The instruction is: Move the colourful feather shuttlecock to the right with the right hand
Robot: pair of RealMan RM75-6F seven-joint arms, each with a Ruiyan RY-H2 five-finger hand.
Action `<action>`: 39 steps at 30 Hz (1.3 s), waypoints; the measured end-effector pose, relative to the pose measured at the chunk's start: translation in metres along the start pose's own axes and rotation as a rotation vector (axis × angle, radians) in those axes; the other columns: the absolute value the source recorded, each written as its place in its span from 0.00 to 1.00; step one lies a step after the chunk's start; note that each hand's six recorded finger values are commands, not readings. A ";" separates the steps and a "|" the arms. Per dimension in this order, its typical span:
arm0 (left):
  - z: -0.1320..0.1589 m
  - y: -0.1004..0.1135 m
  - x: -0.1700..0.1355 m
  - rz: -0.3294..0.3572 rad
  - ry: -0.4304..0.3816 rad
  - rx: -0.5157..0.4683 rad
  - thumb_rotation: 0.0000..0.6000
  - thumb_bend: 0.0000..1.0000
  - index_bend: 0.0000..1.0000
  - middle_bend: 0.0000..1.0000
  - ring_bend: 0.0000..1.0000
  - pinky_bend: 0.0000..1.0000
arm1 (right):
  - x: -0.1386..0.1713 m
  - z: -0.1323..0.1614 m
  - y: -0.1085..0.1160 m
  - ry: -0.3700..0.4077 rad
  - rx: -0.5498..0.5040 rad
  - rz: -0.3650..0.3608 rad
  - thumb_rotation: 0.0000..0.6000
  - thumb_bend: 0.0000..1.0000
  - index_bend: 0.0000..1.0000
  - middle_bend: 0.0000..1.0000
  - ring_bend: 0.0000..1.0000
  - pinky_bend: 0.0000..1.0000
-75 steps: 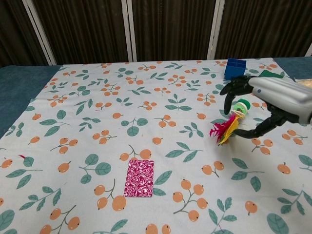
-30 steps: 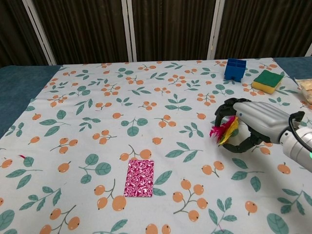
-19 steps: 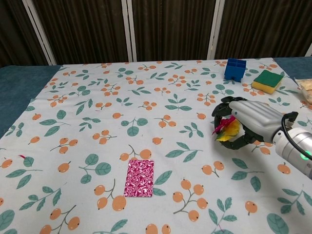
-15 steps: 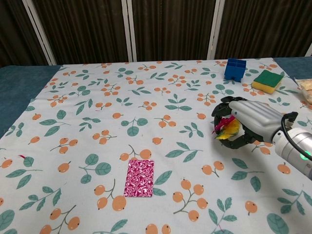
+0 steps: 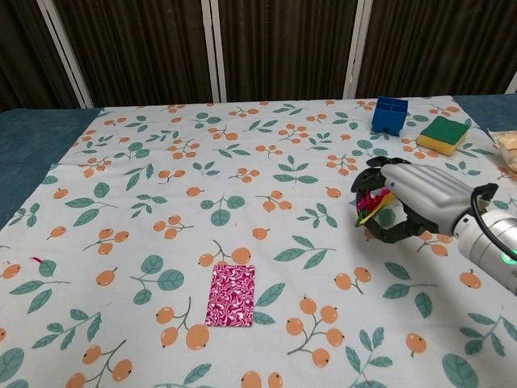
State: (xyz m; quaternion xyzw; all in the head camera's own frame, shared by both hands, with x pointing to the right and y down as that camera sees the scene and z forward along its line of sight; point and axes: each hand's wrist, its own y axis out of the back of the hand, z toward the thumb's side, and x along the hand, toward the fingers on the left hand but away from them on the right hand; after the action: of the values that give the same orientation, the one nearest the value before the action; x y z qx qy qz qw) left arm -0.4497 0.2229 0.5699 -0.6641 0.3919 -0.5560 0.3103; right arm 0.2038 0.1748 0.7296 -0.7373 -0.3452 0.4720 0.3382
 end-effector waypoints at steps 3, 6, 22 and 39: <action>0.000 0.000 0.000 0.000 -0.001 0.001 1.00 0.07 0.00 0.00 0.00 0.00 | 0.000 0.002 0.003 0.004 -0.010 -0.006 1.00 0.44 0.58 0.23 0.00 0.00; 0.000 0.000 0.000 0.001 -0.002 0.002 1.00 0.07 0.00 0.00 0.00 0.00 | 0.001 0.005 0.008 0.015 -0.015 -0.018 1.00 0.44 0.58 0.23 0.00 0.00; 0.002 0.000 -0.001 0.007 -0.006 0.010 1.00 0.08 0.00 0.00 0.00 0.00 | -0.004 0.022 0.077 -0.110 -0.382 -0.101 1.00 0.46 0.61 0.24 0.00 0.00; 0.002 -0.002 0.000 0.010 -0.009 0.027 1.00 0.08 0.00 0.00 0.00 0.00 | 0.000 -0.029 0.132 -0.323 -0.425 -0.189 1.00 0.46 0.61 0.24 0.00 0.00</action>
State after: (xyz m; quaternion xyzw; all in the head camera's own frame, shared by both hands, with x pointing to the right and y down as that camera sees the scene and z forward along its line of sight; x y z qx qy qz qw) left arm -0.4473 0.2242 0.5707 -0.6606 0.3863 -0.5565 0.3236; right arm 0.2556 0.0989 0.6300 -0.6715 -0.5531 0.4669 0.1588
